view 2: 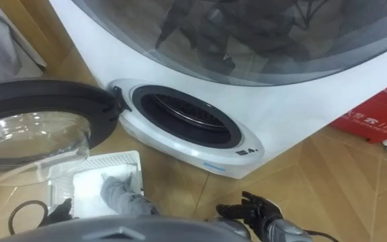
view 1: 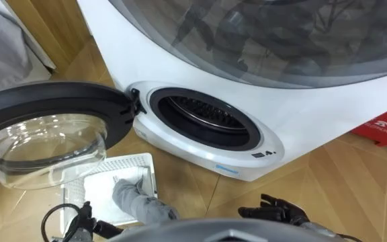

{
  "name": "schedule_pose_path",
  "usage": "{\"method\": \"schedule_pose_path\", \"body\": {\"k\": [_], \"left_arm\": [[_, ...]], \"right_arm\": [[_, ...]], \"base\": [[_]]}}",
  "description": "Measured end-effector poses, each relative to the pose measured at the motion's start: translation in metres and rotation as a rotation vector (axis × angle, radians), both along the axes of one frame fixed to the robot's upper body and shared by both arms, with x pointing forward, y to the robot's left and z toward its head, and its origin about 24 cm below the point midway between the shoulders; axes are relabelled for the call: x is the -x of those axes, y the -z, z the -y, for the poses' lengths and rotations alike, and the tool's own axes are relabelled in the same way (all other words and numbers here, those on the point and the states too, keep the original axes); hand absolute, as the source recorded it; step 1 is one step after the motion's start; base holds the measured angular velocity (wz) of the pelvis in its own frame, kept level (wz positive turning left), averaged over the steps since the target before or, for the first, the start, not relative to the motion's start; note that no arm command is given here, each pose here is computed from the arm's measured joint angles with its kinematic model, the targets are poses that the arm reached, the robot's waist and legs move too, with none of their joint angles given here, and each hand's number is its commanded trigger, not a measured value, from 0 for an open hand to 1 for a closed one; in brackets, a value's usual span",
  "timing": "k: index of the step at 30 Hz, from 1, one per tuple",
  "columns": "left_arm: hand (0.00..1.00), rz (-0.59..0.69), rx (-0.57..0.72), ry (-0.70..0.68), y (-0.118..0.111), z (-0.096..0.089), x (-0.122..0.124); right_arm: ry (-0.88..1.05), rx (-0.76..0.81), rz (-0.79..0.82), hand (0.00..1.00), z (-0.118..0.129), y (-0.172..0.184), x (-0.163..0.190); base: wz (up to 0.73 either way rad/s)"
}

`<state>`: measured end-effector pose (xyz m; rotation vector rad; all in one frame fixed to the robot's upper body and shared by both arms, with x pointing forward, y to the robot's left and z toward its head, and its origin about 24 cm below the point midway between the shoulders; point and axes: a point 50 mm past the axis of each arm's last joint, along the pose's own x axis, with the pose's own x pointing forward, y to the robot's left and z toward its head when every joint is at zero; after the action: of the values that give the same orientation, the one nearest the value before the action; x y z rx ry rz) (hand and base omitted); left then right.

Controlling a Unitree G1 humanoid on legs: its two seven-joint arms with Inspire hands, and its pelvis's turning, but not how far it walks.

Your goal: Put towel into washing machine

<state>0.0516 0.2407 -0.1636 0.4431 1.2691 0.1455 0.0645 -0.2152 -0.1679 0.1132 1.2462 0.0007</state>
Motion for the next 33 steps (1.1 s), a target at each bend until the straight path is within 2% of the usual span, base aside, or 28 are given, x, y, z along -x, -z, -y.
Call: {"method": "schedule_pose_path", "body": {"k": [11, 20, 26, 30, 33], "left_arm": [[0.00, 0.008, 0.020, 0.016, -0.001, 0.000, -0.004], [0.00, 0.030, 0.015, 0.065, -0.002, 0.001, -0.018], [0.00, 0.084, 0.003, 0.231, -0.006, 0.013, -0.049], [0.00, 0.154, -0.036, 0.438, -0.014, 0.027, -0.085], [0.00, 0.190, -0.050, 0.533, -0.020, 0.039, -0.110]], "right_arm": [[-0.004, -0.002, -0.009, 0.00, 0.000, 0.001, 0.000], [-0.038, -0.006, 0.003, 0.00, -0.002, 0.000, -0.008], [-0.092, 0.014, 0.041, 0.00, -0.003, -0.003, -0.028], [-0.166, 0.042, 0.066, 0.00, -0.005, -0.007, -0.046], [-0.214, 0.060, 0.093, 0.00, -0.007, -0.011, -0.062]], "base": [[0.00], [0.07], [0.12], [0.03], [-0.02]]}}
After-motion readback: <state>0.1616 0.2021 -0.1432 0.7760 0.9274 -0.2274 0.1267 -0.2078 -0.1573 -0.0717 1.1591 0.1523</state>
